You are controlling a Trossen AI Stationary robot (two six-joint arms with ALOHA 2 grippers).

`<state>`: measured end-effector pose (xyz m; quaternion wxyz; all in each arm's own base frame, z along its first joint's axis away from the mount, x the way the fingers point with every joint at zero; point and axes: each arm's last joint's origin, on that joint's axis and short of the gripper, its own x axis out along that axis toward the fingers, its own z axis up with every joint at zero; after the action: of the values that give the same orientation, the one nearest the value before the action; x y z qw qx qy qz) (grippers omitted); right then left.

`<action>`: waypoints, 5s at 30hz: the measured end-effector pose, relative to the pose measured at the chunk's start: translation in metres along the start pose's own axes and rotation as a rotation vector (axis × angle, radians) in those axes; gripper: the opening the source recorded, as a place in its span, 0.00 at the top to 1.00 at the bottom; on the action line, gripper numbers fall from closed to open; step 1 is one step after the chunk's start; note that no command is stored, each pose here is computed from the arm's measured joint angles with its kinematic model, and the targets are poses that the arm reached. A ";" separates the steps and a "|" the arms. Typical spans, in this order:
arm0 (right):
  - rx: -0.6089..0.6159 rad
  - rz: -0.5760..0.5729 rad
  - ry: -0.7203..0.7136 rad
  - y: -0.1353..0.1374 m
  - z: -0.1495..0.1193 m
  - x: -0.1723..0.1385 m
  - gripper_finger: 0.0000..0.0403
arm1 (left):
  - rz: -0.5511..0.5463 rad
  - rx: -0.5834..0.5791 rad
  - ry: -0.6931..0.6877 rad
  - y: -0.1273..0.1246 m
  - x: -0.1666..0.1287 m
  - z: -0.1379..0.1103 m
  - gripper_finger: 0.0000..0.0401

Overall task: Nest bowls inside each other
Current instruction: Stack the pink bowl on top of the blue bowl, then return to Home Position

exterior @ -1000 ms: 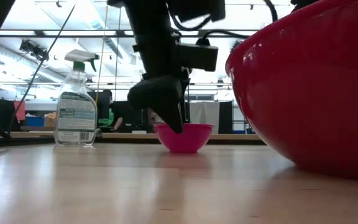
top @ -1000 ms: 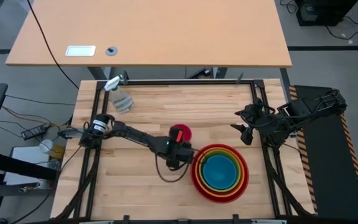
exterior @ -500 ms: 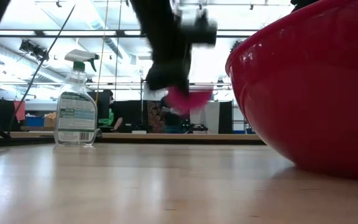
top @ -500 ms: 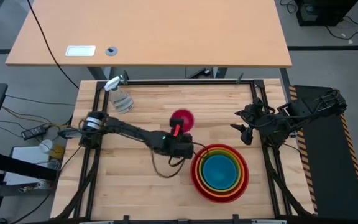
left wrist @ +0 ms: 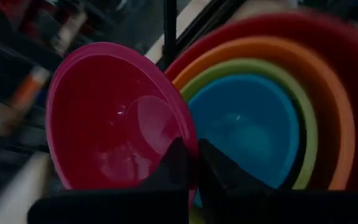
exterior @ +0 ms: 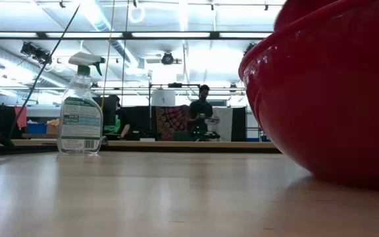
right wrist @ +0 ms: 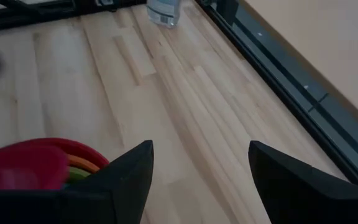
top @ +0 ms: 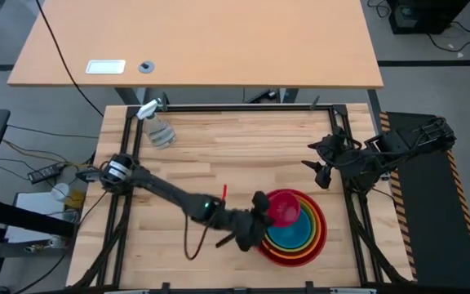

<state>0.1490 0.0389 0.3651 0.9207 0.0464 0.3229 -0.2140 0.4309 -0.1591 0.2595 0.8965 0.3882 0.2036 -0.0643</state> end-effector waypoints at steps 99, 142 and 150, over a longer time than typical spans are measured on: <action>0.078 0.650 -0.603 -0.029 -0.165 0.051 0.46 | -0.048 -0.460 0.438 0.058 -0.137 -0.082 0.64; 0.159 0.410 -0.818 -0.035 -0.170 0.080 0.55 | 0.153 -0.750 -0.451 -0.053 -0.257 -0.260 0.64; 0.159 0.404 -0.816 -0.035 -0.170 0.080 0.55 | 0.116 -0.724 -0.494 -0.054 -0.263 -0.262 0.64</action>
<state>0.0924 0.0159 0.1841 0.9894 0.0908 -0.0989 -0.0551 0.0951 -0.0187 0.1713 0.9986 0.0327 -0.0294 -0.0294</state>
